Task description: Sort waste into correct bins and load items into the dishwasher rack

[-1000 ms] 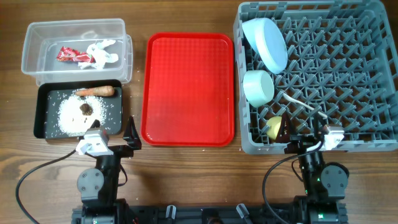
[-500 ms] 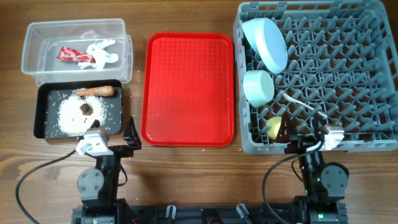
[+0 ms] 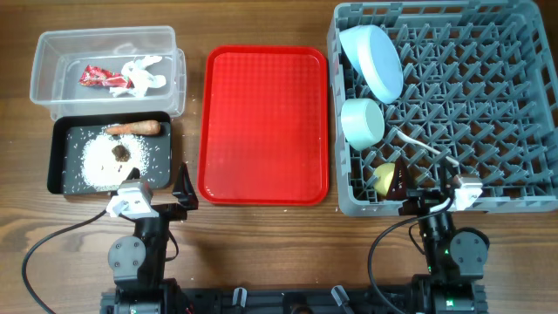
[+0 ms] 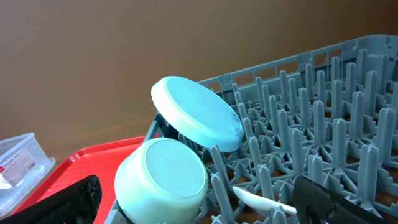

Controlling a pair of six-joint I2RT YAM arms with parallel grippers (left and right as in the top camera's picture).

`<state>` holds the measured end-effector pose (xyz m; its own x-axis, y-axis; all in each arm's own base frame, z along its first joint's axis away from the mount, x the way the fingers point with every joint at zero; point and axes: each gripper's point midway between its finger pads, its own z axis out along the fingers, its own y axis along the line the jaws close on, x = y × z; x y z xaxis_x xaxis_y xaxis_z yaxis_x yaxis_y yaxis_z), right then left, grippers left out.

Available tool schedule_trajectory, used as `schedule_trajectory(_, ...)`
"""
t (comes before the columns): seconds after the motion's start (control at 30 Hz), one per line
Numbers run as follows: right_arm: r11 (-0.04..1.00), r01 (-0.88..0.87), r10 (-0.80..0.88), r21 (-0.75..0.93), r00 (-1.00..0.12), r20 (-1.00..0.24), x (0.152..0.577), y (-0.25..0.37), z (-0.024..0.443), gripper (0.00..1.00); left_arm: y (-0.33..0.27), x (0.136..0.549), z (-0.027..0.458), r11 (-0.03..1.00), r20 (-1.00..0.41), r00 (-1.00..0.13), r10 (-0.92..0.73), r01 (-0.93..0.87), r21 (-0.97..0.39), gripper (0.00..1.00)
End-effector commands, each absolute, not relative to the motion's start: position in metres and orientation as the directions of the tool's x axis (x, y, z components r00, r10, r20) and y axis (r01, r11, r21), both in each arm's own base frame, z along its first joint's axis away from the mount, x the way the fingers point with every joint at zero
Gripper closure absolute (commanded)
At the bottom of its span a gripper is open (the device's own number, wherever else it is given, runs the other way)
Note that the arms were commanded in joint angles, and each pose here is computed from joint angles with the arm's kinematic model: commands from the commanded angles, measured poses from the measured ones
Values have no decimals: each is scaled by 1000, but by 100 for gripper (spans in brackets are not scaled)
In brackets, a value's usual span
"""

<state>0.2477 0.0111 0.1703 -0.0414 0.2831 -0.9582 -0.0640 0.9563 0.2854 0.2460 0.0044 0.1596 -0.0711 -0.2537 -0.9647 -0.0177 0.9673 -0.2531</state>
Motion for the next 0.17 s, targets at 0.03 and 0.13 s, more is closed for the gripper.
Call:
schedule_trajectory(0.03,954,-72,290,292,-32,-956,247,12,173,0,6,246,158,972,-970,-66,-235,-22,-234,0)
schedule_trajectory(0.13,954,-72,290,292,-32,-956,247,12,173,0,6,246,158,972,-970,-66,-235,-22,-234,0)
